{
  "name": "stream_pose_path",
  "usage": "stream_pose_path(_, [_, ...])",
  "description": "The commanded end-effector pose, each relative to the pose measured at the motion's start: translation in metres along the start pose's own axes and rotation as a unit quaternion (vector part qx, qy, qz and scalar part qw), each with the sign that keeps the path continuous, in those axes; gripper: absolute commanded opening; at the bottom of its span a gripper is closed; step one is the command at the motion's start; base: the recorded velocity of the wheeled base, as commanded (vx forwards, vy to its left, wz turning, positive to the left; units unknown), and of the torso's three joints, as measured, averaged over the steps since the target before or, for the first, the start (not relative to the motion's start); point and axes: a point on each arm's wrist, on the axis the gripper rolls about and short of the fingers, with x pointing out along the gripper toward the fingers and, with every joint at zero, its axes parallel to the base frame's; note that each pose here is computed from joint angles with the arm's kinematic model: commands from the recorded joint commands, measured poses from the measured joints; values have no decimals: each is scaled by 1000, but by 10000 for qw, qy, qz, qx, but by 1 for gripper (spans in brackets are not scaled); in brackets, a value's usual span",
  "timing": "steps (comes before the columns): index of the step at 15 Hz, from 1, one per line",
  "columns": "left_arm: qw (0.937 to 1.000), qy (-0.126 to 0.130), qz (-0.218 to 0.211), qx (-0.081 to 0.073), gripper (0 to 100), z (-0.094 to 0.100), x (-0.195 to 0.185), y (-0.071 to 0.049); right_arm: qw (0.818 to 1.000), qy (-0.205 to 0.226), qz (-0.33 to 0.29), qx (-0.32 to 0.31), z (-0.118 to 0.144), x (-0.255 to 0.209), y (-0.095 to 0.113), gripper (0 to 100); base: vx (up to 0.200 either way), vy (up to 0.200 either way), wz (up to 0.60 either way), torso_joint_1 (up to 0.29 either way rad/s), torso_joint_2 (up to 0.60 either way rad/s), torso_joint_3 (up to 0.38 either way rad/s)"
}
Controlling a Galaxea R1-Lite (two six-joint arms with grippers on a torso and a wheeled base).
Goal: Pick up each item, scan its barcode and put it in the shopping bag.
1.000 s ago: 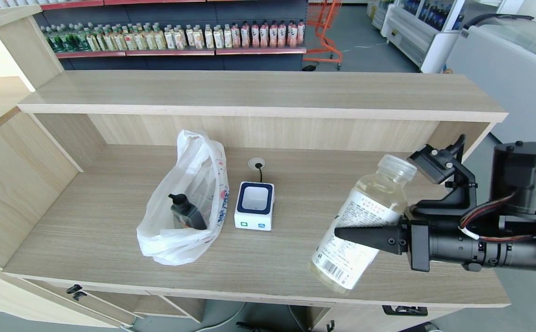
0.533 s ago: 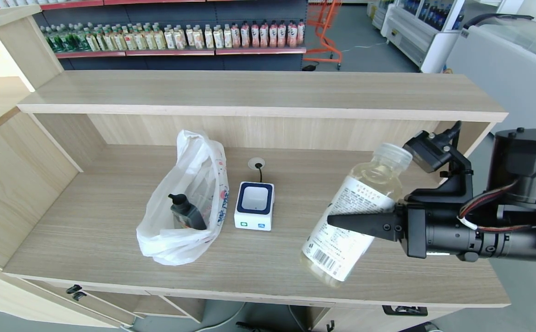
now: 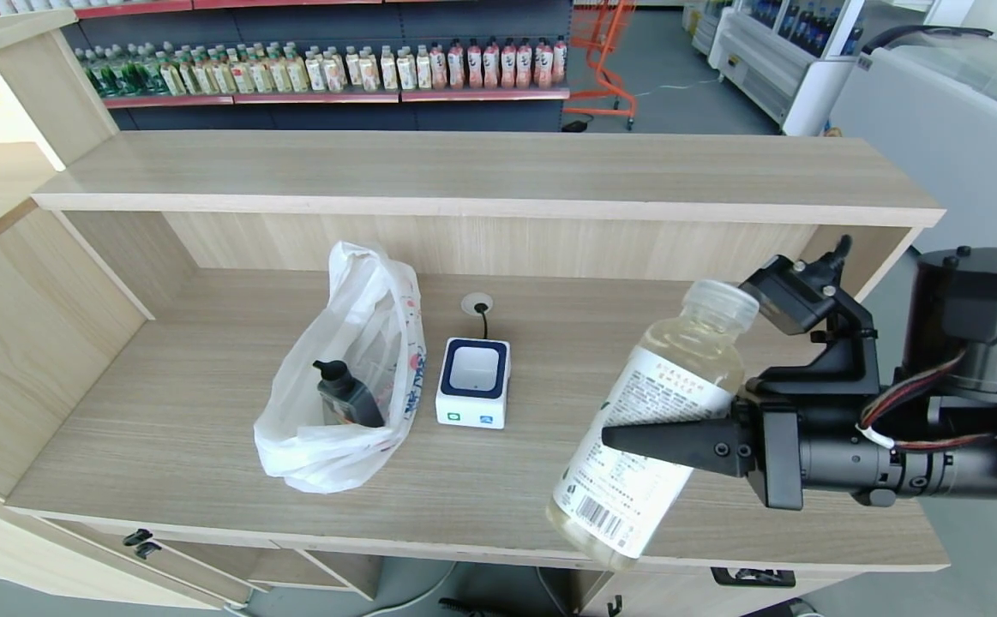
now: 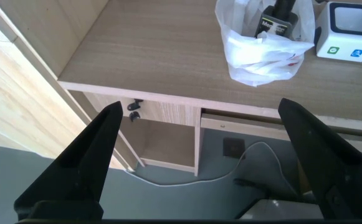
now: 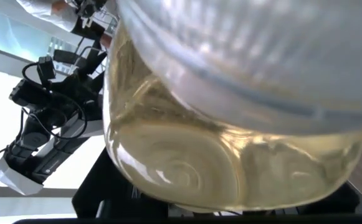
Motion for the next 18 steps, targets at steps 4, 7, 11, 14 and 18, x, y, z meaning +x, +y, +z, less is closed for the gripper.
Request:
stream_pose_path(4, [10000, -1, 3, 4, 100, 0, 0, 0, 10000, 26, 40, -23, -1, 1, 2, 0, 0, 0, 0, 0, 0, 0])
stream_pose_path(7, [10000, -1, 3, 4, 100, 0, 0, 0, 9999, 48, 104, -115, -1, 4, 5, 0, 0, 0, 0, 0, 0, 0])
stream_pose_path(11, [10000, -1, 3, 4, 100, 0, 0, 0, 9993, 39, 43, -373, -3, 2, 4, 0, 0, 0, 0, 0, 0, 0])
stream_pose_path(14, [10000, -1, 3, 4, 100, 0, 0, 0, 9612, 122, -1155, -2503, -14, -20, -26, 0, 0, 0, 0, 0, 0, 0])
stream_pose_path(18, [10000, -1, 3, -4, 100, 0, 0, 0, 8310, 322, -2505, -4956, 5, -70, -62, 0, 0, 0, 0, 0, 0, 0])
